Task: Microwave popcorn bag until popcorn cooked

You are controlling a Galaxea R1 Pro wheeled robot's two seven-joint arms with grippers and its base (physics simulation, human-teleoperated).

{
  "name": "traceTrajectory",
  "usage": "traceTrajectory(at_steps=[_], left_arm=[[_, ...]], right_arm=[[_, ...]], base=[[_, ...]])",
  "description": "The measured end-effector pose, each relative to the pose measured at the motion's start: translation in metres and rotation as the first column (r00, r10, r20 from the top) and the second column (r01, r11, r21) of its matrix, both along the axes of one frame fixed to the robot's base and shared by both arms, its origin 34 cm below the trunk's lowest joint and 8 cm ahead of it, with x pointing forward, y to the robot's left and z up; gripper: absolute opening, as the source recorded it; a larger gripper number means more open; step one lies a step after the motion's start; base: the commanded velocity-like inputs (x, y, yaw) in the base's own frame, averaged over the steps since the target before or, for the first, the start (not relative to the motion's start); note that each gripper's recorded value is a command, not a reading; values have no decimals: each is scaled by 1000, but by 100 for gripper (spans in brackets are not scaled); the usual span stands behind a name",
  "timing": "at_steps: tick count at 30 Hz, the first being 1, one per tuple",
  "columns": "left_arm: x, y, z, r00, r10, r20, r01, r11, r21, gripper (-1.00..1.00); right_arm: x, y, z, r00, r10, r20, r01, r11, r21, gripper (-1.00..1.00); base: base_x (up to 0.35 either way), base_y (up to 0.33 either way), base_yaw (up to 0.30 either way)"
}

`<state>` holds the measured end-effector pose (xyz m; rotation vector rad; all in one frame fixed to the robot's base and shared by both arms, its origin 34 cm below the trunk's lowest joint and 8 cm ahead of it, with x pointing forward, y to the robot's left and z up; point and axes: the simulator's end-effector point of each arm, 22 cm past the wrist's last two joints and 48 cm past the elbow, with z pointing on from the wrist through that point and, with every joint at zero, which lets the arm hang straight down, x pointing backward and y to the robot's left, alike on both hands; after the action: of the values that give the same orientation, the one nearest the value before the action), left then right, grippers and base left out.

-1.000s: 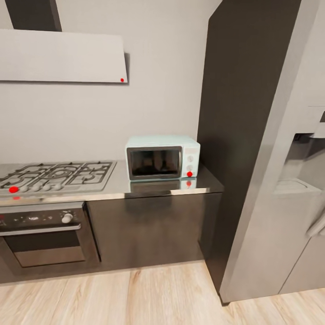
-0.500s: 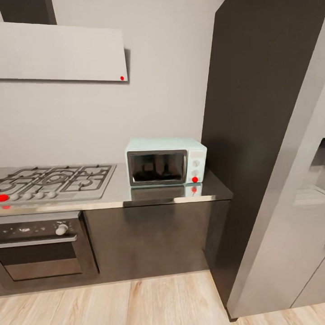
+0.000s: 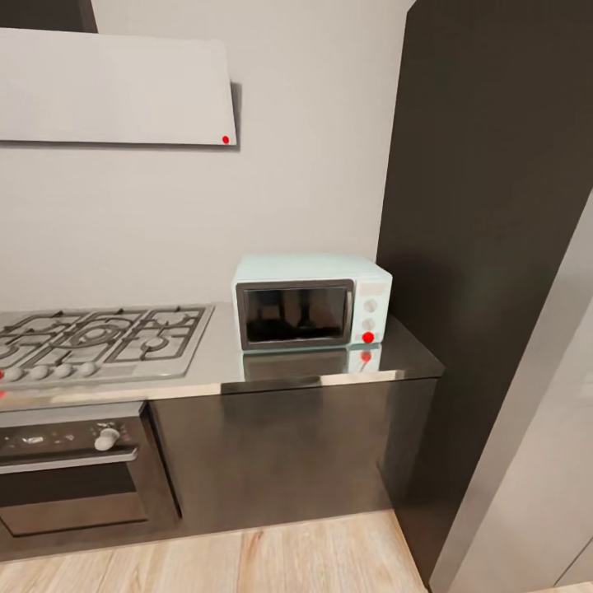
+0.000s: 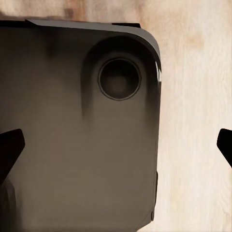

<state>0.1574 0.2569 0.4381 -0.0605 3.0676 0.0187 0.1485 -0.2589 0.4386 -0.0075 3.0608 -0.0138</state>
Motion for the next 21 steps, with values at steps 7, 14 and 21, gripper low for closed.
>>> traceTrajectory(at_steps=[7, 14, 21], left_arm=[[0, 0, 0, 1000, 0, 1, 0, 1000, 0, 100], [0, 0, 0, 1000, 0, 0, 0, 1000, 0, 100], [0, 0, 0, 1000, -1, 1, 1, 1000, 0, 100]], right_arm=[[0, 1, 0, 1000, 1, 0, -1, 1000, 1, 100], [0, 2, 0, 1000, 0, 0, 0, 1000, 2, 100], [0, 2, 0, 1000, 0, 0, 0, 1000, 2, 100]], base=[[5, 0, 0], [0, 0, 74], [0, 0, 259]])
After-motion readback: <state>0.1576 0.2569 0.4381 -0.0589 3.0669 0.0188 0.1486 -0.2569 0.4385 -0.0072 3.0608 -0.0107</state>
